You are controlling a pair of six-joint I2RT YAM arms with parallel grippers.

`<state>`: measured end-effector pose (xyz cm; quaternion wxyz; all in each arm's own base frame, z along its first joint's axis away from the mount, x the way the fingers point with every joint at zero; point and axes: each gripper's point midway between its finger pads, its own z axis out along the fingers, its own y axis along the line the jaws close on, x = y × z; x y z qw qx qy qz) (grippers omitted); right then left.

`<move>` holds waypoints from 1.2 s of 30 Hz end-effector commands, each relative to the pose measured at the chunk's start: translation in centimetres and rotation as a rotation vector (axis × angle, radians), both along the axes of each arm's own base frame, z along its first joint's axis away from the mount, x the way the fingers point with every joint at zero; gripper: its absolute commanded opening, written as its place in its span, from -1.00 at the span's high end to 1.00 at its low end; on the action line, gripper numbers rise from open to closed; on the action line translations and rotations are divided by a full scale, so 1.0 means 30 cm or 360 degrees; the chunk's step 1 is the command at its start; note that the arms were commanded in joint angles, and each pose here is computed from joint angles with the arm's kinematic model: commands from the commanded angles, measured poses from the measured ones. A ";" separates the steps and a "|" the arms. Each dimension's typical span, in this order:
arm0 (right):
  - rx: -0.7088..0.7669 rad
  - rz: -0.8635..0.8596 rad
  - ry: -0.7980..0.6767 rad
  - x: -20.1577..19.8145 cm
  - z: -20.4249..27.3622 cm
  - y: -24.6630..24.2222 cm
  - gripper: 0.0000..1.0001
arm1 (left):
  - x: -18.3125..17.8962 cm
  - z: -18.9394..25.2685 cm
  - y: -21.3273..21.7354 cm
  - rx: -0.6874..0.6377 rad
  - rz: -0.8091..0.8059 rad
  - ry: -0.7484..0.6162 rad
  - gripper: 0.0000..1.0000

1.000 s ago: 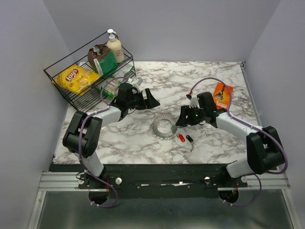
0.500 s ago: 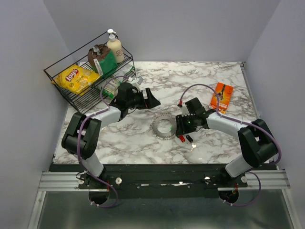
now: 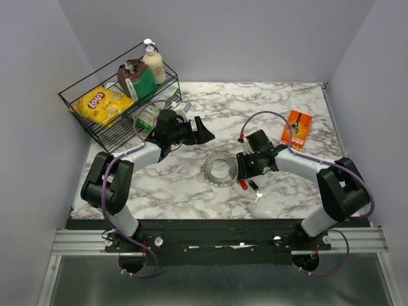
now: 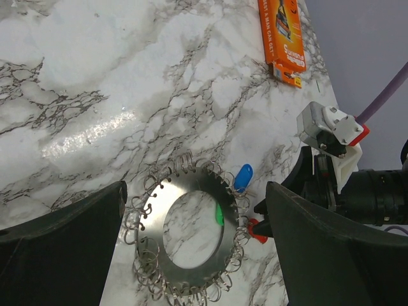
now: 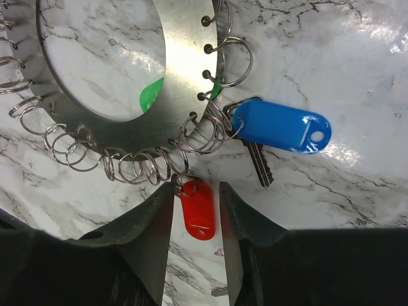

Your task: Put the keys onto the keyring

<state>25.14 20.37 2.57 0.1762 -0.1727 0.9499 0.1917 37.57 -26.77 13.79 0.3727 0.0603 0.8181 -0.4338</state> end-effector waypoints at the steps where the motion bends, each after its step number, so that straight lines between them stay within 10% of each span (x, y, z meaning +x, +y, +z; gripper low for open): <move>1: -0.0008 0.0052 -0.0012 0.006 0.003 0.022 0.20 | -0.006 0.055 -0.010 -0.0021 -0.0039 -0.0088 -0.97; 13: -0.0003 0.0082 -0.0001 0.009 0.000 0.039 0.96 | -0.007 0.079 -0.002 -0.0021 -0.0022 -0.0132 -0.97; 24: -0.0048 0.0044 -0.0150 0.056 0.070 0.018 0.98 | -0.003 0.100 0.022 0.0021 0.0030 -0.0179 -0.97; 31: -0.0064 0.0027 -0.0127 0.040 0.092 0.006 0.10 | -0.001 0.089 0.031 0.0051 0.0049 -0.0166 -0.97; 36: 0.0032 0.0038 -0.0226 0.083 0.187 0.047 -0.12 | -0.014 0.034 0.041 0.0097 0.0053 -0.0099 -0.97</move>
